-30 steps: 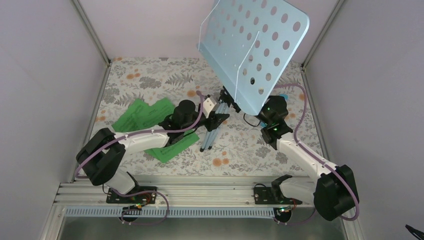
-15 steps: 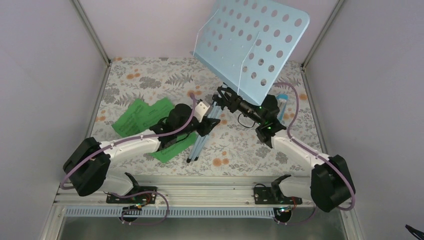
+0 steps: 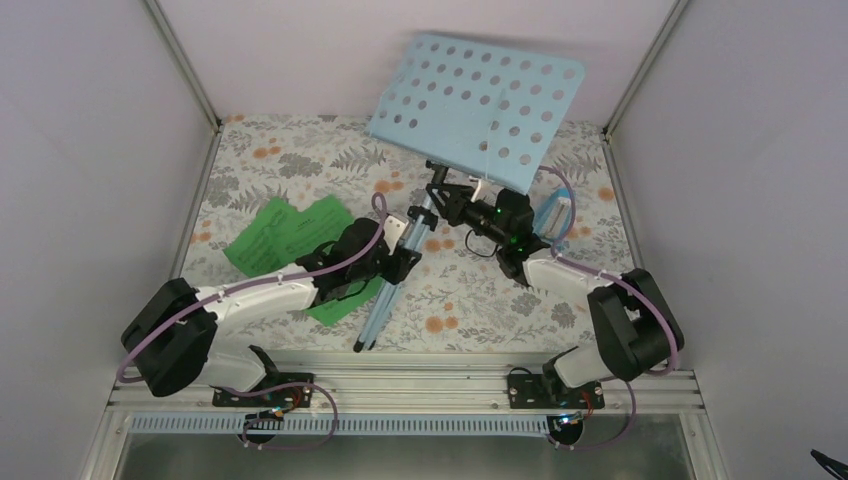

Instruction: Pack up the instrument practice props

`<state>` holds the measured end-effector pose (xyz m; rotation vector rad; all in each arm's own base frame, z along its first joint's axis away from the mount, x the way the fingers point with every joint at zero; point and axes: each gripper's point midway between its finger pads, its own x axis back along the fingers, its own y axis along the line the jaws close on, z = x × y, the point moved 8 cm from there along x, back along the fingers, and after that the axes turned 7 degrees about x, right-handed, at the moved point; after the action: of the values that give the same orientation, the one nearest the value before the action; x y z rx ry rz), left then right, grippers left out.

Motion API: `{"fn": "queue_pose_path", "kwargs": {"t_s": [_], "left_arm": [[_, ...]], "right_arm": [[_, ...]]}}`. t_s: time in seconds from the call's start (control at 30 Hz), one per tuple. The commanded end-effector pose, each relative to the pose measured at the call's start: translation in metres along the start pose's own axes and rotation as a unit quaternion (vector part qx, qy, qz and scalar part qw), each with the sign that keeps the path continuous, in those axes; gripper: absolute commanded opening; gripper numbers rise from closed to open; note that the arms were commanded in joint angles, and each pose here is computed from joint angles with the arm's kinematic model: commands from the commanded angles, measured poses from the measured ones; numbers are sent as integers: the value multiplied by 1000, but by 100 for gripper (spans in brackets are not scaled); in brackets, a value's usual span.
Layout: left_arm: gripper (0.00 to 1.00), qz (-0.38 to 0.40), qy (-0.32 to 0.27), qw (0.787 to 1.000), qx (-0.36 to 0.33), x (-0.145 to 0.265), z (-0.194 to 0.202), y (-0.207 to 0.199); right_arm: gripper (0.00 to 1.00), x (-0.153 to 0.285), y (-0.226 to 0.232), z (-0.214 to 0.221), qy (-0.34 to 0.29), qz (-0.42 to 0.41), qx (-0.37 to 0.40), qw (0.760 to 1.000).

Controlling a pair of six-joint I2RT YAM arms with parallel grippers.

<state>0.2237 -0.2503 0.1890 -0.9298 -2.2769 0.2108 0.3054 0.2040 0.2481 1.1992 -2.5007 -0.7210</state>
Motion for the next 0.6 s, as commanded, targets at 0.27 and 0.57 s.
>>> {"fn": "queue_pose_path", "kwargs": {"t_s": [0.27,0.57], "left_arm": [[2,-4,-58,998,3,-2,-31,-9],[2,-17,-76,997,23,-2,-40,1]], "right_arm": [[41,14,-38,-28,-112,120,73,984],[46,20,-40,-23,-115,129,74,982]]}}
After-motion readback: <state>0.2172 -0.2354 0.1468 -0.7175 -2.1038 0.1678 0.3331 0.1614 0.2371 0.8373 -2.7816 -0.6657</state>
